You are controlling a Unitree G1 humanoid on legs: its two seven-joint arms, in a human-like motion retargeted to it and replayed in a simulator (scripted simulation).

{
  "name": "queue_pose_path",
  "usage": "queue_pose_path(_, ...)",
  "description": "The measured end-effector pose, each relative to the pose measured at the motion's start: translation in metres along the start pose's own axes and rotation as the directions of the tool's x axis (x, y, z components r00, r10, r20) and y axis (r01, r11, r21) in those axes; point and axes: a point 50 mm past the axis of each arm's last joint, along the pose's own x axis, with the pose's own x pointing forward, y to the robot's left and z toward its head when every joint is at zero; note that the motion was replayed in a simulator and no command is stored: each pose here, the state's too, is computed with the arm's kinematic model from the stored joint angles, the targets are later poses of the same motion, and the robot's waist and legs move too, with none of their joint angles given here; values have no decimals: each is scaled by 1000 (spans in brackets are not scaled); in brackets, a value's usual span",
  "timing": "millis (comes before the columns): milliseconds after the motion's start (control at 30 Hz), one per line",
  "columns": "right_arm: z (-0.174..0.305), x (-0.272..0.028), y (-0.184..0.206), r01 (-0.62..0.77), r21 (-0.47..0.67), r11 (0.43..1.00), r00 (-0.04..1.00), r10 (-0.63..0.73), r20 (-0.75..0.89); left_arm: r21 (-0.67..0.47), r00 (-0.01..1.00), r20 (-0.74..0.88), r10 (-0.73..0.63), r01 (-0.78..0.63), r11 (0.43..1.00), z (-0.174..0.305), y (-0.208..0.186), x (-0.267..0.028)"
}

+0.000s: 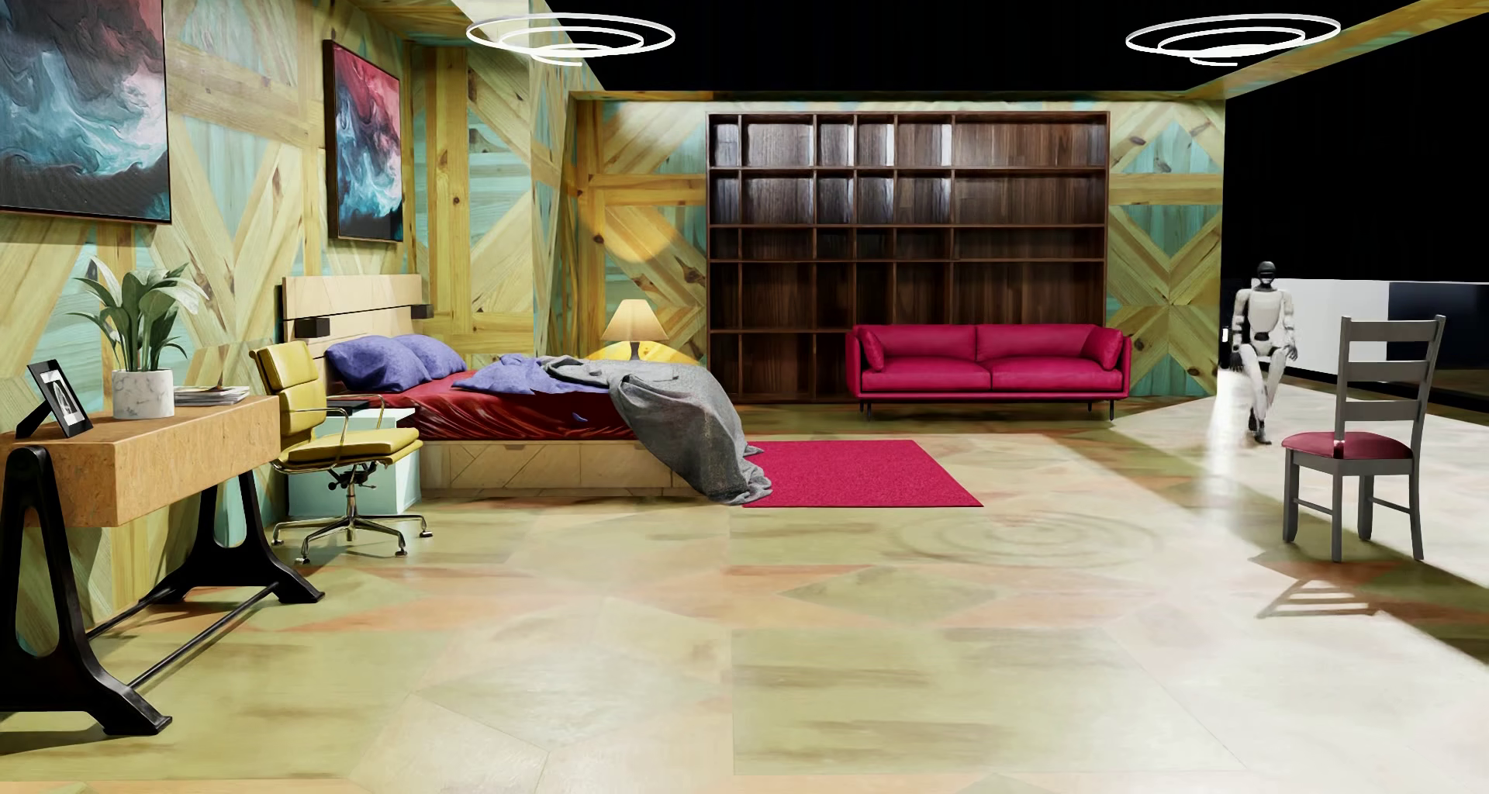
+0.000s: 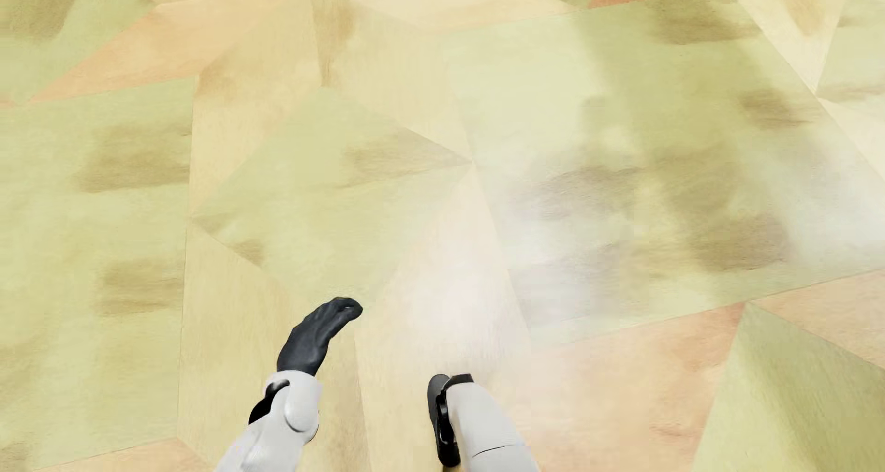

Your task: Walk to the officechair

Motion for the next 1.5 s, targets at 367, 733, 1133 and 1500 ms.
queue_pose_path(367,103,-102,-227,722,501,477,282,-864,417,-131,428,-793,-434,576,807,-202,-51,-221)
queue_pose_path(733,-17,3,1,-163,-158,974,987,159,-38,-1,928,-365,-67,72,997,-84,-16,-28)
queue_pose_path(1133,35,1,-76,462,299,835,887,-440,-141,160,772,-448,-450,565,810,-109,-47,-69)
queue_pose_path(1500,123,-66,-194,680,292,673,516,-721,462,-229,430,-704,-564,615,755,-147,-113,-201)
